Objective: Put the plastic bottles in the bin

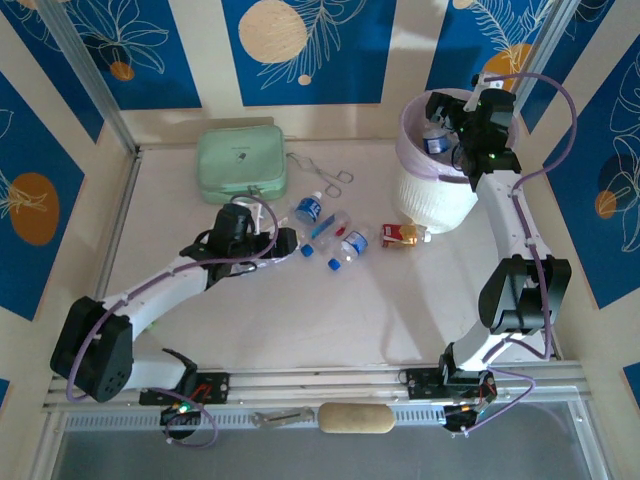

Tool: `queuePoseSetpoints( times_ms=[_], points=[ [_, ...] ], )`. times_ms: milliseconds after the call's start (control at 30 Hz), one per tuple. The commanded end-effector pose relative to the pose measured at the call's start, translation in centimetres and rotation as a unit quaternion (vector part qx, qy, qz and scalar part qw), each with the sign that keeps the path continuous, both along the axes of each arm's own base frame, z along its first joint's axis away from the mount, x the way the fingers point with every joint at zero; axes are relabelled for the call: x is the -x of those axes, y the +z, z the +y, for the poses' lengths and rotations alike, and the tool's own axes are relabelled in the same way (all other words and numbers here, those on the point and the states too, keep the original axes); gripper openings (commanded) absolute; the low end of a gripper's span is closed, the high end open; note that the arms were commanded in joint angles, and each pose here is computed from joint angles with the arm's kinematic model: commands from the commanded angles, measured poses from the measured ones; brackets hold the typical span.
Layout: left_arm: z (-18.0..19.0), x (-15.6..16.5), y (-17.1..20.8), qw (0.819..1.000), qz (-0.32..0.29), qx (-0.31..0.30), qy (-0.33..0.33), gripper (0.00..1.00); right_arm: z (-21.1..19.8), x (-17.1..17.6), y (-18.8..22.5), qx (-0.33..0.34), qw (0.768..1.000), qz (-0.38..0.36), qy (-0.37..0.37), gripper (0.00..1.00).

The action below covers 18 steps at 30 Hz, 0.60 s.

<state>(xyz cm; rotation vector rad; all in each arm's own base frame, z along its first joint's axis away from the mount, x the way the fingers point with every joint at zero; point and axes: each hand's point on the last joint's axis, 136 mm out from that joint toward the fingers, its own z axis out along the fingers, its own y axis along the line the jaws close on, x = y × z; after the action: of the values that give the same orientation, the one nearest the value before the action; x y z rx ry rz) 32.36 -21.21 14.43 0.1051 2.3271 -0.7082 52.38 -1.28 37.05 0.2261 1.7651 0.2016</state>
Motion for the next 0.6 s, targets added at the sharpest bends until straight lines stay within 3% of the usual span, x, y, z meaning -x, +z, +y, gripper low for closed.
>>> queuePoseSetpoints(
  times_ms=[0, 233, 567],
  points=[
    [0.5, -0.3, 1.1, 1.0, -0.021, -0.02, -0.004, 0.99, 0.0, 1.0, 4.0, -0.007, 0.999, -0.038, 0.0, 0.98],
    [2.7, -1.2, 0.0, 1.0, -0.003, -0.025, 0.0, 0.99, 3.9, 4.7, 6.6, -0.019, 0.997, -0.059, 0.053, 0.99],
    [3.8, -2.3, -3.4, 0.997, 0.037, -0.06, -0.007, 0.99, 15.2, 12.0, -0.9, -0.017, 0.984, -0.003, 0.179, 0.99]
  ],
)
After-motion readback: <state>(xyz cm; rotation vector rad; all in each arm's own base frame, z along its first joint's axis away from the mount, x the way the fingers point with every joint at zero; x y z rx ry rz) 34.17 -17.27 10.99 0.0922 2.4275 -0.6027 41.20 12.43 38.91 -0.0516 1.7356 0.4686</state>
